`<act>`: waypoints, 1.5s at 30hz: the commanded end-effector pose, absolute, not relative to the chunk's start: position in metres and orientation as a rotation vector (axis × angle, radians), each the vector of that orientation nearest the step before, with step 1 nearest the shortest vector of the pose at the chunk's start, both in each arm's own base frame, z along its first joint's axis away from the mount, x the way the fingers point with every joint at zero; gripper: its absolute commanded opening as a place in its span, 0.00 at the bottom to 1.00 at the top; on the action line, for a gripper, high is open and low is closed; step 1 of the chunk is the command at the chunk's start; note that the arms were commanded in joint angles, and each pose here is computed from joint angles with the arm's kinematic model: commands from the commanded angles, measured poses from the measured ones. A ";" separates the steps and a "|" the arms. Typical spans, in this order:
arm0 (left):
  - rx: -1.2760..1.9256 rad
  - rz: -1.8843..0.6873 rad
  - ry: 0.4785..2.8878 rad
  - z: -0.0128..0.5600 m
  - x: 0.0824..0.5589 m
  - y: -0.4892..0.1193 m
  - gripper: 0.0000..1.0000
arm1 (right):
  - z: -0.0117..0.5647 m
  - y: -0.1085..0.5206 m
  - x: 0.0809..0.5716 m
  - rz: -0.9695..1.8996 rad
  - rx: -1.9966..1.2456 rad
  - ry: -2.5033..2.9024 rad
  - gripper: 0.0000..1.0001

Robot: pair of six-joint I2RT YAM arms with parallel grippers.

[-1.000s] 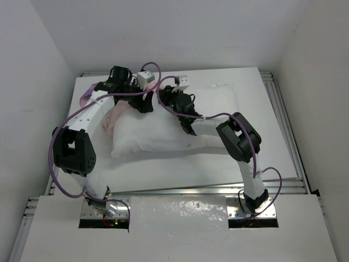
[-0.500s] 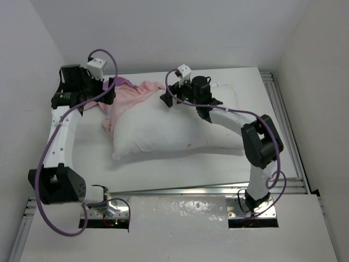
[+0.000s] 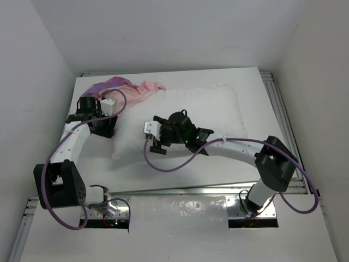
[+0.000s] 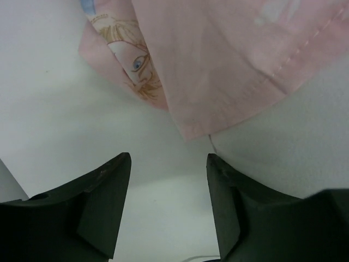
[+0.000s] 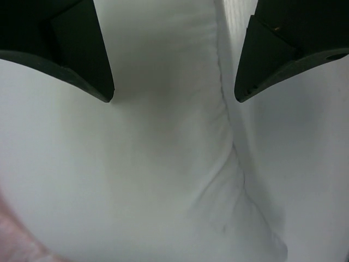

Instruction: Put the pillow into the pillowcase

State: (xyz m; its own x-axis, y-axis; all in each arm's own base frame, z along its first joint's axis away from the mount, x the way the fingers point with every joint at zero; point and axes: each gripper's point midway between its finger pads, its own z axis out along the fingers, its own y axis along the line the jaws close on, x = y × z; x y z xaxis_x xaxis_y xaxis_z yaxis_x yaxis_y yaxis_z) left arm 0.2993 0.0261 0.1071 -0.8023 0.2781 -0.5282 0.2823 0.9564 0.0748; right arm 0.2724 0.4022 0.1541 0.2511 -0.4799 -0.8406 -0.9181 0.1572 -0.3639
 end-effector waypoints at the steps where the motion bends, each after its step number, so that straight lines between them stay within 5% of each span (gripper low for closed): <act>1: 0.444 -0.014 2.457 0.113 0.321 0.025 0.58 | 0.165 0.397 0.278 0.459 -1.517 1.270 0.90; 5: 0.440 -0.016 2.495 0.088 0.328 0.027 0.62 | 0.146 0.400 0.272 0.353 -1.585 1.229 0.93; 11: 0.421 -0.087 2.540 0.063 0.344 0.023 0.50 | 0.135 0.413 0.272 0.288 -1.579 1.181 0.96; 13: 0.429 -0.158 2.546 0.055 0.346 0.014 0.29 | 0.125 0.420 0.274 0.303 -1.598 1.190 0.97; 14: 0.432 -0.177 2.539 0.056 0.347 0.011 0.29 | 0.121 0.422 0.276 0.299 -1.593 1.200 0.98; 16: 0.427 -0.213 2.551 0.055 0.346 0.007 0.01 | 0.123 0.429 0.285 0.285 -1.550 1.191 0.99; 22: 0.492 -0.228 2.524 0.087 0.330 0.002 0.00 | 0.109 0.453 0.325 0.207 -1.397 1.225 0.99; 24: 0.518 -0.230 2.505 0.097 0.324 0.000 0.00 | 0.116 0.458 0.336 0.203 -1.316 1.223 0.86; 25: 0.536 -0.225 2.495 0.101 0.321 0.000 0.00 | 0.121 0.458 0.346 0.214 -1.252 1.252 0.45; 26: 0.547 -0.215 2.472 0.111 0.319 -0.001 0.00 | 0.124 0.457 0.354 0.211 -1.191 1.280 0.23; 27: 0.568 -0.229 2.474 0.115 0.313 -0.003 0.00 | 0.129 0.453 0.373 0.195 -1.091 1.325 0.05; 28: 0.583 -0.231 2.461 0.121 0.310 -0.005 0.00 | 0.128 0.452 0.382 0.195 -1.057 1.355 0.00; 33: 0.620 -0.282 2.422 0.153 0.309 -0.018 0.00 | 0.118 0.450 0.437 0.331 -0.818 1.540 0.00; 39: 0.763 -0.202 2.363 0.180 0.312 -0.023 0.00 | 0.203 0.423 0.495 0.292 -0.396 1.467 0.00; 45: 0.850 -0.265 2.295 0.206 0.309 -0.039 0.00 | 0.211 0.410 0.523 0.232 -0.290 1.522 0.00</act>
